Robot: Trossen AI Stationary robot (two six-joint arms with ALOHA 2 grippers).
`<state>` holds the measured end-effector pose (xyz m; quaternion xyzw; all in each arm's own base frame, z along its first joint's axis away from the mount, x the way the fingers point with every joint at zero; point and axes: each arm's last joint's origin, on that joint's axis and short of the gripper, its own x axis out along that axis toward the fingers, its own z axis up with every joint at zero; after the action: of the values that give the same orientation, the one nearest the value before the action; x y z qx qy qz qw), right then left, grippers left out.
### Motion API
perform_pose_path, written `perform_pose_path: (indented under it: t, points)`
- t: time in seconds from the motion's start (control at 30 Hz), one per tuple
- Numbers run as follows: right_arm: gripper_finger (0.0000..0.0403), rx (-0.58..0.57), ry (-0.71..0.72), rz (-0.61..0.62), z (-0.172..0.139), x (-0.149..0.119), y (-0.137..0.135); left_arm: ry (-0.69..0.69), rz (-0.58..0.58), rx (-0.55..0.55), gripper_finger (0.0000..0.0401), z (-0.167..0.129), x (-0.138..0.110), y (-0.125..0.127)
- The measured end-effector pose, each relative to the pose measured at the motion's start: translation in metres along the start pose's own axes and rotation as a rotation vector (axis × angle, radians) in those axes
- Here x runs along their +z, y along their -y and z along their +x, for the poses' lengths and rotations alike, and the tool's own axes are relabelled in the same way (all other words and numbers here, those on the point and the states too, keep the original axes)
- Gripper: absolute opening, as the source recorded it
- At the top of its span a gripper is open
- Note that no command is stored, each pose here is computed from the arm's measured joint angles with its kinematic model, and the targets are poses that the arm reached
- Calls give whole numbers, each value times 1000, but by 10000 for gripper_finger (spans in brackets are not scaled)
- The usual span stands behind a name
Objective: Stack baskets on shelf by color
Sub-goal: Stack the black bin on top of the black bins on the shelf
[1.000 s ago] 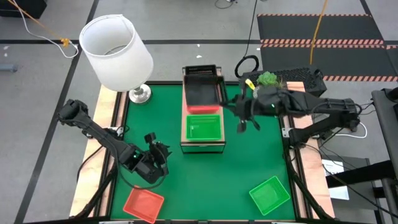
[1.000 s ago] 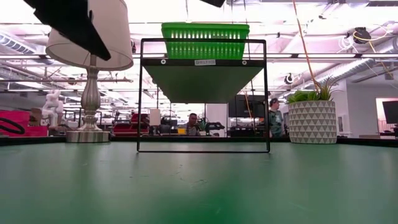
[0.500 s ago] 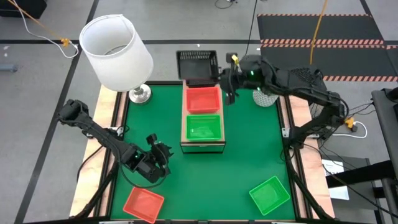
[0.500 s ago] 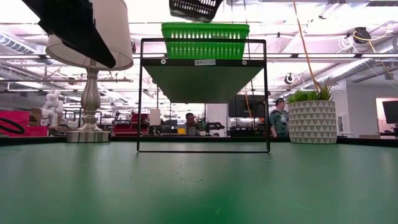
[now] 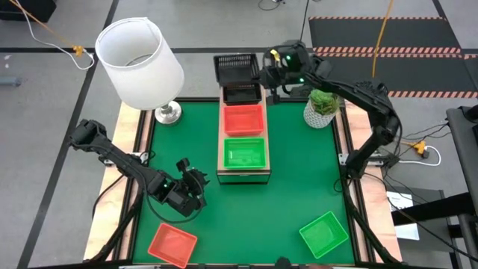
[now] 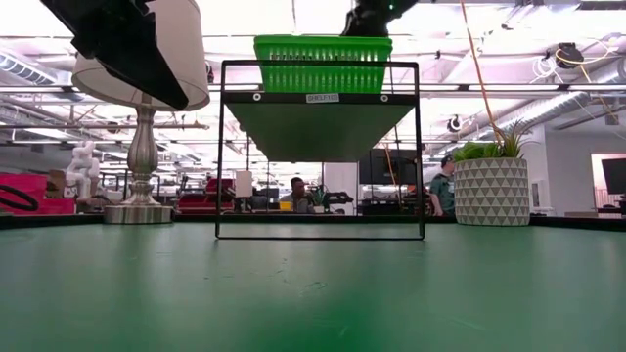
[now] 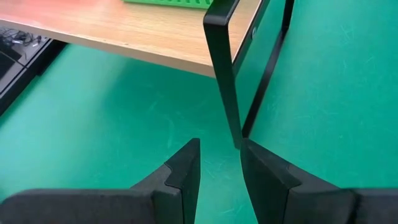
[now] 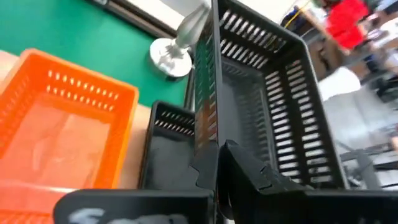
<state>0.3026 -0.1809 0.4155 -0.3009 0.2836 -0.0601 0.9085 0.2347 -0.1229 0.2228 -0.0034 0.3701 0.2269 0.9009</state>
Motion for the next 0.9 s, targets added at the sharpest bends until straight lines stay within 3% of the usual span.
perform_pose_path:
  t: [0.33,0.9]
  points:
    - [11,100,-104,92,24,-24,-5,-1,4,1,118,0,0,0]
    - [11,56,-90,130,50,-64,-33,-4,9,4,118,0,0,0]
